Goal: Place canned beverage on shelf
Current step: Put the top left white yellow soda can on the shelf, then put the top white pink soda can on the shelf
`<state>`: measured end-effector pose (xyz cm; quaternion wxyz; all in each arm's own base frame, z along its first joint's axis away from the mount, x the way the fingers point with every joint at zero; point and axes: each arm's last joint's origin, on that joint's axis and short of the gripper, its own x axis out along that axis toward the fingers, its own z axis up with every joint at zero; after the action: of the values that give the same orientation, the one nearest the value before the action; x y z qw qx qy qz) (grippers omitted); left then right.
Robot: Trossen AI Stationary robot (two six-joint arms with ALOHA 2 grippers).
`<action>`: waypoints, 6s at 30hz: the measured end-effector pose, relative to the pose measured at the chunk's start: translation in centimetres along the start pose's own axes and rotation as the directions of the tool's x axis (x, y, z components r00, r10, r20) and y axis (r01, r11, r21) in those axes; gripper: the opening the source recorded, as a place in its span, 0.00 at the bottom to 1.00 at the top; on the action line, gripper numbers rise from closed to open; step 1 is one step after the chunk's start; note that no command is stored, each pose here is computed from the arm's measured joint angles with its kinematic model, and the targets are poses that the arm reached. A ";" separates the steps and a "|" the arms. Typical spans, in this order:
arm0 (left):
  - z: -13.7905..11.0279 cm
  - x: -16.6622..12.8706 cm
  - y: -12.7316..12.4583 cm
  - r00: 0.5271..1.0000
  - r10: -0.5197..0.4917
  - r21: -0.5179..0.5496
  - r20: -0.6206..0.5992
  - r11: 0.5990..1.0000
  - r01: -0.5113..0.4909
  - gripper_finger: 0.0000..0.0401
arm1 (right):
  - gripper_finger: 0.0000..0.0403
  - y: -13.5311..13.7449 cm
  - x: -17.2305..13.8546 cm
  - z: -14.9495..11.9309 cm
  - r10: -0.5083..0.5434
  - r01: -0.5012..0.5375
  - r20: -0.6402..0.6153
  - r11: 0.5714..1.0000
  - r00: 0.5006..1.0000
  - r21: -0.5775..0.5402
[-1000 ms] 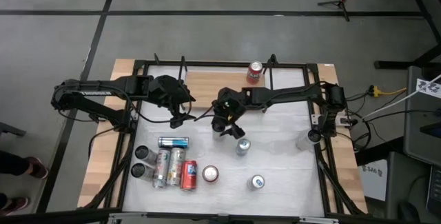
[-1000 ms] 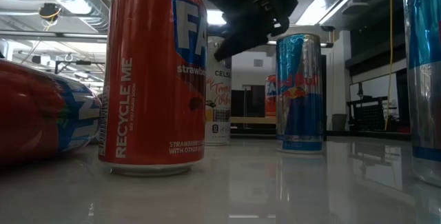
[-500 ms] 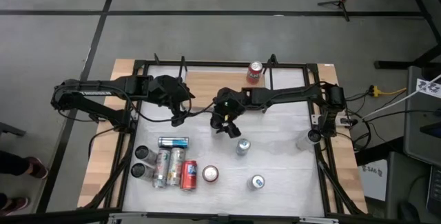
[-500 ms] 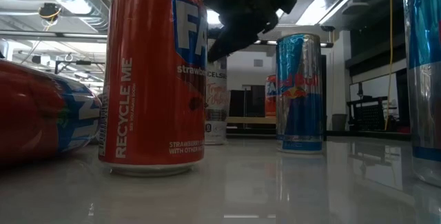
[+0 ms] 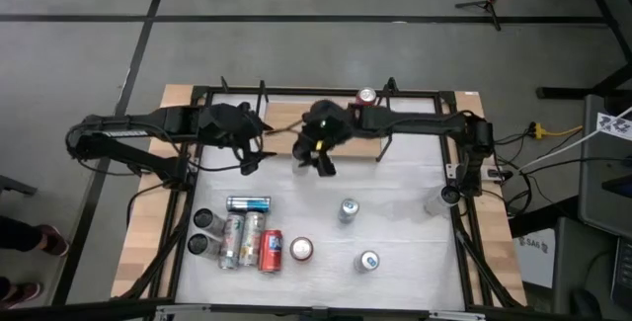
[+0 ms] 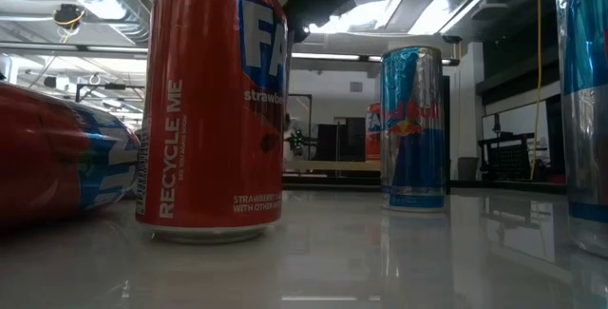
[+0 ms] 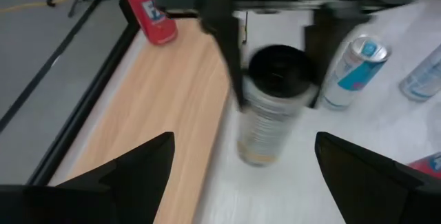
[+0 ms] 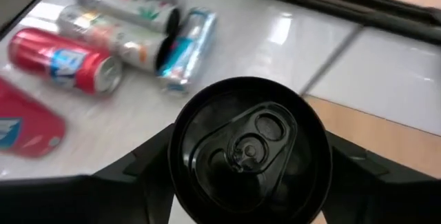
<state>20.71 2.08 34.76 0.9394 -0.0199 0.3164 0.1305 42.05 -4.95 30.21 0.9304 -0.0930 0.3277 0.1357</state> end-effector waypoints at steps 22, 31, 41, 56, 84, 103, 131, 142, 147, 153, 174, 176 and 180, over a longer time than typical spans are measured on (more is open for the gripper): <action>0.0 -1.3 0.2 0.999 -0.003 -0.007 0.041 1.000 0.003 0.86 | 0.64 -11.7 -6.0 -3.5 -0.219 0.208 0.038 0.958 0.975 0.195; 0.0 -1.3 0.2 0.999 -0.004 -0.006 0.038 1.000 0.004 0.86 | 0.64 -13.6 -4.7 -5.3 -0.222 0.212 0.024 0.952 0.975 0.220; -0.1 -1.3 0.2 1.000 -0.003 -0.004 0.027 1.000 0.003 0.86 | 0.64 -14.9 -3.2 -6.9 -0.222 0.217 -0.007 0.946 0.975 0.240; -0.1 -1.3 0.2 1.000 -0.002 -0.005 0.027 1.000 0.003 0.86 | 0.64 -16.3 -4.1 -8.2 -0.252 0.248 -0.022 0.932 0.968 0.264; -0.1 -1.3 0.2 1.000 -0.002 -0.005 0.027 1.000 0.003 0.86 | 0.64 -16.2 -4.0 -8.1 -0.242 0.238 -0.019 0.935 0.970 0.264; -0.1 -1.3 0.2 1.000 -0.002 -0.005 0.028 1.000 0.003 0.86 | 0.64 -16.1 -3.7 -8.5 -0.223 0.226 -0.041 0.934 0.974 0.275; -0.1 -1.3 0.2 1.000 -0.007 -0.004 0.027 1.000 0.007 0.86 | 0.64 -16.4 -3.3 -8.6 -0.233 0.232 -0.030 0.934 0.972 0.270; -0.1 -1.3 0.2 1.000 -0.006 -0.004 0.027 1.000 0.007 0.86 | 0.83 -16.4 -3.2 -8.7 -0.233 0.233 -0.034 0.934 0.972 0.271; -0.1 -1.3 0.2 1.000 -0.007 -0.004 0.027 1.000 0.007 0.86 | 0.86 -16.5 -3.2 -8.7 -0.234 0.234 -0.033 0.934 0.972 0.270; -0.1 -1.3 0.2 1.000 -0.007 -0.004 0.027 1.000 0.007 0.86 | 0.86 -16.4 -3.2 -8.7 -0.234 0.234 -0.031 0.934 0.972 0.270; -0.1 -1.3 0.2 1.000 -0.007 -0.005 0.029 1.000 0.007 0.86 | 0.86 -14.4 -13.8 -0.1 -0.214 0.227 -0.077 0.930 0.974 0.288; -0.1 -1.3 0.2 1.000 -0.007 -0.005 0.029 1.000 0.007 0.86 | 0.86 -13.9 -14.8 0.3 -0.202 0.221 -0.092 0.929 0.975 0.296; -0.1 -1.3 0.2 0.999 -0.007 -0.034 0.032 0.999 0.008 0.86 | 0.86 -12.3 -16.3 0.2 -0.171 0.207 -0.137 0.926 0.976 0.316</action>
<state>19.64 1.97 35.45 0.9444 -0.0352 0.2990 0.1325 33.81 -19.68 41.70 0.9227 0.0247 0.3843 -0.0163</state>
